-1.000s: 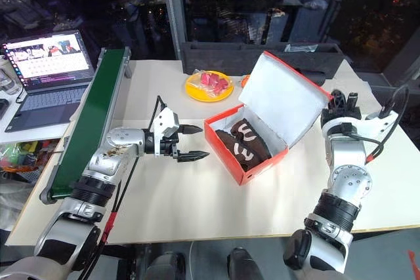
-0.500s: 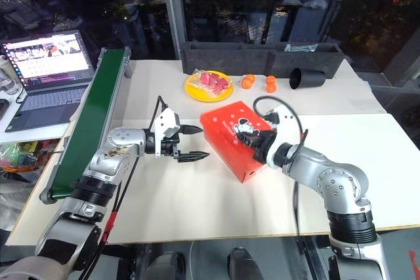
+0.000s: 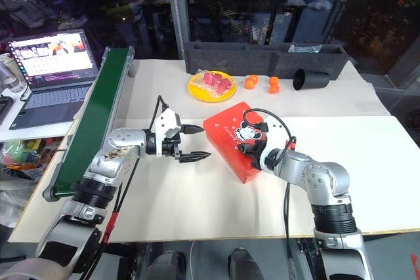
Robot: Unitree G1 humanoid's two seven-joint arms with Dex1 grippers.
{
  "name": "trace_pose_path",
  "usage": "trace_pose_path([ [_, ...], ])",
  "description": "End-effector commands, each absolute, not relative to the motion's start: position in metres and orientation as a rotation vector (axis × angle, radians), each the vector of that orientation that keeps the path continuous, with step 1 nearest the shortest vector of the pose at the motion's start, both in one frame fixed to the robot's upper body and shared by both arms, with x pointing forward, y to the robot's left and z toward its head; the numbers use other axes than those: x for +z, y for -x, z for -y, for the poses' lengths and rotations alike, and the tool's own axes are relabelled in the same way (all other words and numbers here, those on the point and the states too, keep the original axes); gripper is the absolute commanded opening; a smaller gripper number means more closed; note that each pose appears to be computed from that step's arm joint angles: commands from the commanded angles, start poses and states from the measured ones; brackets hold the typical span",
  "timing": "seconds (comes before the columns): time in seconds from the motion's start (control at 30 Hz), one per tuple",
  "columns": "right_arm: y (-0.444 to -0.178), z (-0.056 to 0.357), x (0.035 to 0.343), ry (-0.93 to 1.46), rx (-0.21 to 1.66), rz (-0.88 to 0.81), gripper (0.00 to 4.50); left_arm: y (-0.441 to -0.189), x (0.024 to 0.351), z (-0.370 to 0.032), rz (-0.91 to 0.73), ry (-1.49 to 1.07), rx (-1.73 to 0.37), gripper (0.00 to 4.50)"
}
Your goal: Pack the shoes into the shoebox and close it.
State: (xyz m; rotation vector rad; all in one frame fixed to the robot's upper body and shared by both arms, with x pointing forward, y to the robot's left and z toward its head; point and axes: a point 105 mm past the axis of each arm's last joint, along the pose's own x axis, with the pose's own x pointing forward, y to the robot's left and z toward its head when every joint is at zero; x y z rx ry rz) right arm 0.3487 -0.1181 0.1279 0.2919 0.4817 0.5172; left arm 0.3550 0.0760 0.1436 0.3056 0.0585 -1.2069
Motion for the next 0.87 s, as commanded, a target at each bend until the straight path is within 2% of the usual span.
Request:
trace_pose_path([
  [0.03, -0.359, 0.129, 0.195, -0.336, 0.503, -0.203, 0.49, -0.358, 0.161, -0.088, 0.013, -0.244, -1.109, 4.50],
  [0.13, -0.354, 0.143, 0.235, -0.333, 0.486, -0.037, 0.49, -0.361, 0.162, -0.100, 0.021, -0.206, -1.012, 4.50],
  [0.2, -0.354, 0.171, 0.262, -0.272, 0.368, 0.097, 0.49, -0.366, 0.164, -0.113, 0.041, -0.161, -0.888, 4.50],
  [0.27, -0.354, 0.193, 0.270, -0.204, 0.258, 0.144, 0.49, -0.370, 0.165, -0.122, 0.053, -0.135, -0.798, 4.50],
  [0.37, -0.357, 0.224, 0.239, -0.101, 0.119, 0.021, 0.49, -0.374, 0.169, -0.139, 0.076, -0.056, -0.650, 4.50],
  [0.5, -0.352, 0.254, 0.227, 0.040, -0.059, 0.031, 0.49, -0.377, 0.172, -0.157, 0.093, 0.029, -0.474, 4.50],
  [0.63, -0.345, 0.281, 0.196, 0.258, -0.204, -0.062, 0.49, -0.380, 0.162, -0.176, 0.072, 0.039, -0.309, 4.50],
  [0.87, -0.339, 0.318, 0.191, 0.288, -0.396, -0.017, 0.49, -0.384, 0.150, -0.184, 0.055, 0.116, -0.152, 4.50],
])
